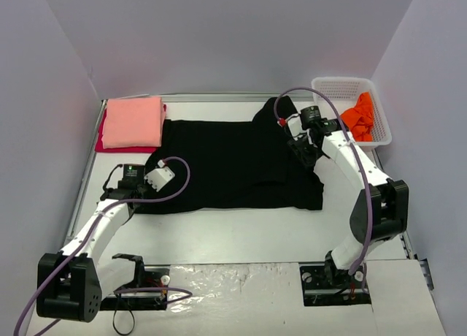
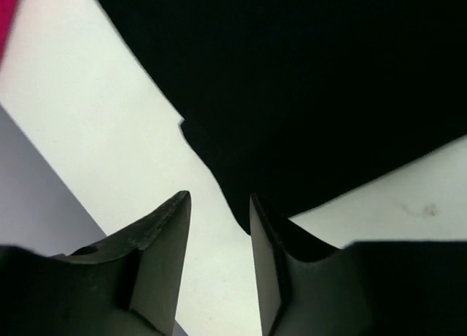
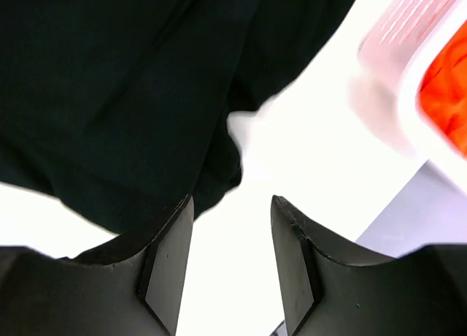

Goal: Fold and stack the t-shirts
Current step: Fold the flattened tshirt in 1/3 of the way

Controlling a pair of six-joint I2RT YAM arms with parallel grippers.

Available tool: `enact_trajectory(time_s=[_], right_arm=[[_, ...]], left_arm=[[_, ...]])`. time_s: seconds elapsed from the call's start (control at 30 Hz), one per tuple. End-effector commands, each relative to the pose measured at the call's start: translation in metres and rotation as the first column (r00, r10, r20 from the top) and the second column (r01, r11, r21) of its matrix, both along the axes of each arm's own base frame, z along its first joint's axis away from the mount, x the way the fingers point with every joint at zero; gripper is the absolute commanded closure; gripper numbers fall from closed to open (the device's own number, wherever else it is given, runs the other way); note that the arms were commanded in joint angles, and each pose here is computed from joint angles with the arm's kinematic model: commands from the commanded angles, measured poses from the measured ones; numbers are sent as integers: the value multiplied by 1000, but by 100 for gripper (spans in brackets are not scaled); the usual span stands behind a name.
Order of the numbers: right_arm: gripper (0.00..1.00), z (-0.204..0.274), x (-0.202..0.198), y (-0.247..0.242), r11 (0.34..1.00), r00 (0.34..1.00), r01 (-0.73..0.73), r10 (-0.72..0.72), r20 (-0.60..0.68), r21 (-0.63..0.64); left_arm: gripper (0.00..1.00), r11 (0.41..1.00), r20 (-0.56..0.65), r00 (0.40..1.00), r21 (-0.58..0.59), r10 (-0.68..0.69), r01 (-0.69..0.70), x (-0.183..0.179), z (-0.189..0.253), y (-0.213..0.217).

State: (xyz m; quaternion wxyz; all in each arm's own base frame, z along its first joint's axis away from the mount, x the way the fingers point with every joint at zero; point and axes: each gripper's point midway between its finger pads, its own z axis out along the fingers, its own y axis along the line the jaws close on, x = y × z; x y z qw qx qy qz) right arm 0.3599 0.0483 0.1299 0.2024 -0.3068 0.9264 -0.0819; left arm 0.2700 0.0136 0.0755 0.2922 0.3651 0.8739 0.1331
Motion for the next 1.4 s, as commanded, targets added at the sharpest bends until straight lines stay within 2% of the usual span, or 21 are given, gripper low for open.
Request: enact_trajectory(time_s=[0.0,0.1,0.27,0.5,0.73,0.93,1.23,1.27,1.37], right_arm=[[57,-9,-32,-11,1000,998,-9,7,-55,-28],[59,-23,-55,-16,999,995,-16,12,-99,-37],[59,-37,-75,-20,999,990,-8,3,-140,-36],[58,-41,-81,-22,999,989,5,-11,-148,-40],[58,-44,-82,-25,998,988,17,-25,-152,-52],[57,-48,-82,-23,999,987,19,-26,-159,-44],[56,-59,-94,-26,998,978,2,-15,-210,-63],[56,-60,-97,-26,998,976,-2,-12,-220,-63],[56,-67,-106,-28,997,967,-24,6,-254,-68]], left_arm=[[65,996,-81,993,11,-85,86,-22,-13,-2],[70,993,-118,987,12,-113,115,-28,-21,-3],[70,987,-175,971,-16,-160,160,-34,-34,-10],[72,976,-243,946,-84,-216,201,-44,-37,-22],[73,970,-201,949,-73,-243,233,-45,-22,-22],[66,973,-247,941,-30,-231,231,-46,-42,-13],[67,973,-328,917,-20,-225,231,-44,-63,-10],[69,973,-320,921,-17,-223,230,-41,-62,-10],[86,975,-323,922,-12,-214,222,-40,-65,-9]])
